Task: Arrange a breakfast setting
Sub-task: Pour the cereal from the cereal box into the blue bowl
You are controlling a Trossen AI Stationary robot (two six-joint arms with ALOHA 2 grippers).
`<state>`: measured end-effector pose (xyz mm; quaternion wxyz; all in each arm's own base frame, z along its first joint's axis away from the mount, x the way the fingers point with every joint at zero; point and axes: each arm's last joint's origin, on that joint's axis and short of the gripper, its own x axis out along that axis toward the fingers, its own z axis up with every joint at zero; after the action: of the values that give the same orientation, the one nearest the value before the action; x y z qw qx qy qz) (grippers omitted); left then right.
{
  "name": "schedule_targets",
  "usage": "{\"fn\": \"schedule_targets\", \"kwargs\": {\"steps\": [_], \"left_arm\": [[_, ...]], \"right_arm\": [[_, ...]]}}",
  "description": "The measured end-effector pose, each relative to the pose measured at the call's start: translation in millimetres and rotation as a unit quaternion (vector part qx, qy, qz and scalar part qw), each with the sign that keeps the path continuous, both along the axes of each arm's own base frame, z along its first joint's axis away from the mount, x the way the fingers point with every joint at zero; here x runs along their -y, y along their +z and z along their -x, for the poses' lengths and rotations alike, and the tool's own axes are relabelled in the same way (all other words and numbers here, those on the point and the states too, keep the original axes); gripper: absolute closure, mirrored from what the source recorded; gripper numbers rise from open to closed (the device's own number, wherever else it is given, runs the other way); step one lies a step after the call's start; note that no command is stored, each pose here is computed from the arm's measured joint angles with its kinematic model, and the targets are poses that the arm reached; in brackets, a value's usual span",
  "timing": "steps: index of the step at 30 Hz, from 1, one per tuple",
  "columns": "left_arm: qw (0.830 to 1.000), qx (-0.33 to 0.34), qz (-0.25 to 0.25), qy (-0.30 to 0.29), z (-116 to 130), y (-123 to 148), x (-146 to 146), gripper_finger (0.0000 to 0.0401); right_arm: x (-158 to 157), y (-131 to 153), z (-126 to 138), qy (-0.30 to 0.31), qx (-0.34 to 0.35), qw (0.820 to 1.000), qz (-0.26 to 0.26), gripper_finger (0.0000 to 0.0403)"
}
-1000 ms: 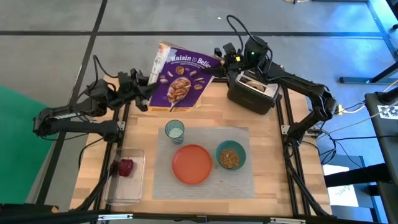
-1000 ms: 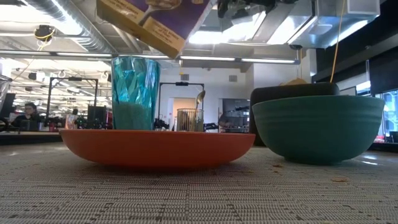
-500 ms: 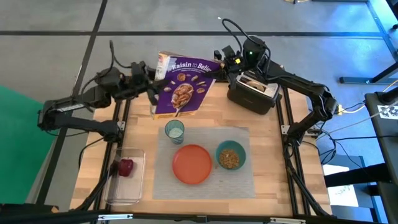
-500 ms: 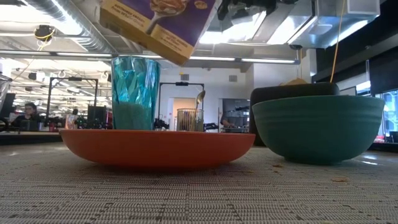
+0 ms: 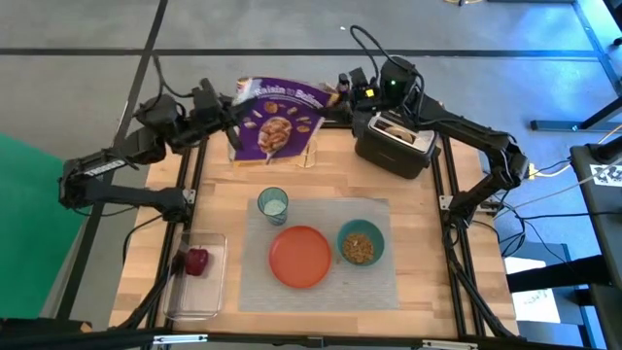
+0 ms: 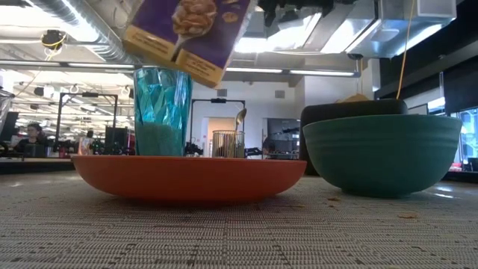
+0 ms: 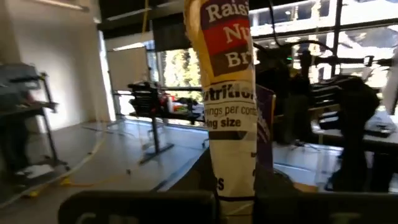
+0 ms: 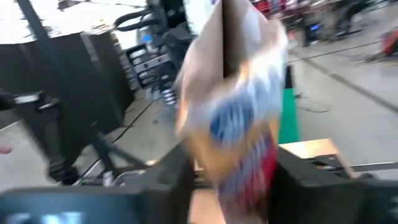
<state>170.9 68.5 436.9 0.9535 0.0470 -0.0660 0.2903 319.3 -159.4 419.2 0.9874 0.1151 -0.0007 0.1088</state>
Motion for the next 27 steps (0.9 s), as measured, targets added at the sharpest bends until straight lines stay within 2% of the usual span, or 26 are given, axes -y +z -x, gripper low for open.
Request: {"fn": "schedule_targets", "kwargs": {"steps": [3, 6, 9, 12, 18, 21, 27], "left_arm": [[0.999, -0.006, -0.011, 0.05, 14, -2, -2, 0.0398], [0.992, -0.005, 0.008, 0.126, 28, -21, -6, 0.0399], [0.98, -0.009, 0.017, 0.198, 40, -53, -9, 0.0399], [0.972, -0.003, 0.013, 0.234, 49, -89, -10, 0.0399], [0.974, 0.056, 0.02, 0.217, 56, -153, -9, 0.04], [0.975, 0.077, 0.015, 0.207, 57, -175, -8, 0.04], [0.974, 0.048, 0.01, 0.222, 59, -204, -10, 0.04]], "right_arm": [[-1, 7, 7, -0.037, 0.007, 0.999, 0.002, 0.0201], [-6, 16, 15, -0.043, 0.011, 0.999, 0.004, 0.0163], [-12, 24, 25, -0.042, 0.013, 0.999, 0.01, 0.0151], [-16, 26, 32, -0.044, 0.003, 0.999, 0.022, 0.0154], [-18, 25, 36, -0.048, -0.017, 0.998, 0.024, 0.0171], [-18, 24, 36, -0.049, -0.021, 0.998, 0.023, 0.0174], [-18, 24, 36, -0.058, -0.02, 0.998, 0.025, 0.0175]]}}
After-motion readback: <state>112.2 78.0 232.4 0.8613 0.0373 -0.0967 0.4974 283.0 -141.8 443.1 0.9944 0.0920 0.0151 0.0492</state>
